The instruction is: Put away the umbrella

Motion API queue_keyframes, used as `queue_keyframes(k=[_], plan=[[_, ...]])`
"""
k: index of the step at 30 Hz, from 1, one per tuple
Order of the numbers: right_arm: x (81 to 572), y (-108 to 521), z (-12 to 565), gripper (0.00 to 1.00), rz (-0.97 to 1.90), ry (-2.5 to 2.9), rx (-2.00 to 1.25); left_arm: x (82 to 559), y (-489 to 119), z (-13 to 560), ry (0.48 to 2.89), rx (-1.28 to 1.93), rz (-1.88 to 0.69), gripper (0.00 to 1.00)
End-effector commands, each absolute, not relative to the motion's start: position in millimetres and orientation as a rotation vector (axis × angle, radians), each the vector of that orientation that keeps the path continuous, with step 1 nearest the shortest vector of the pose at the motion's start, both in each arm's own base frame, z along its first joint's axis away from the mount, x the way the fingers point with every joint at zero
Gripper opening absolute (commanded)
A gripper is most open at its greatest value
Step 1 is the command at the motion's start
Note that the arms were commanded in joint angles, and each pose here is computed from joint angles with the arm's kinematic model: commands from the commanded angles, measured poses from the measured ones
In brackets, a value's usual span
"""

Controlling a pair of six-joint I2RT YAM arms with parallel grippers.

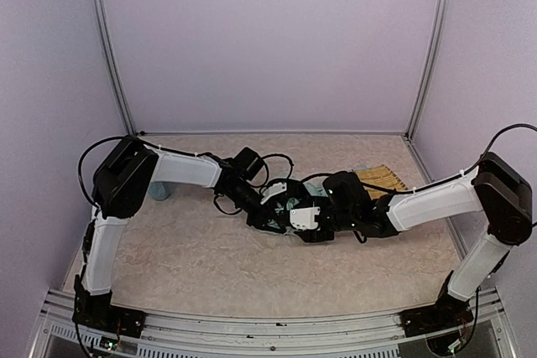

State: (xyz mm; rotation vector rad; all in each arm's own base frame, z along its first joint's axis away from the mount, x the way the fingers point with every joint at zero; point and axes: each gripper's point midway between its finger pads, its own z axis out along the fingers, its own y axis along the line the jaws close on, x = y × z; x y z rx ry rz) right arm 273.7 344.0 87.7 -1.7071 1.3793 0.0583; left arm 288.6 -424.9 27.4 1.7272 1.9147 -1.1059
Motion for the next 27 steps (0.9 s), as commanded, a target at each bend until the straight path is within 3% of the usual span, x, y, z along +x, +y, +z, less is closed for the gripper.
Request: queue_keyframes(k=[1, 11, 14, 18, 20, 22, 26, 27], plan=[[289, 340, 68, 0.67, -0.142, 1.366, -1.804, 232, -382, -33, 2.309, 1.782, -1.241, 0.0], [295, 336, 9, 0.63, -0.199, 1.502, -1.974, 230, -381, -35, 2.314, 1.813, -1.273, 0.0], [296, 328, -6, 0.49, -0.225, 1.587, -2.005, 230, -382, -31, 2.299, 1.819, -1.283, 0.0], [286, 322, -18, 0.23, -0.181, 1.669, -2.046, 234, -383, -26, 2.267, 1.831, -1.268, 0.0], [280, 320, -22, 0.15, -0.154, 1.708, -2.065, 238, -384, -22, 2.241, 1.826, -1.257, 0.02], [278, 318, -24, 0.09, -0.143, 1.754, -2.072, 245, -385, -16, 2.21, 1.807, -1.236, 0.15], [270, 313, -28, 0.04, -0.115, 1.832, -2.068, 266, -389, 6, 2.097, 1.751, -1.148, 0.54], [268, 311, -29, 0.03, -0.105, 1.845, -2.069, 274, -391, 14, 2.055, 1.728, -1.114, 0.76]])
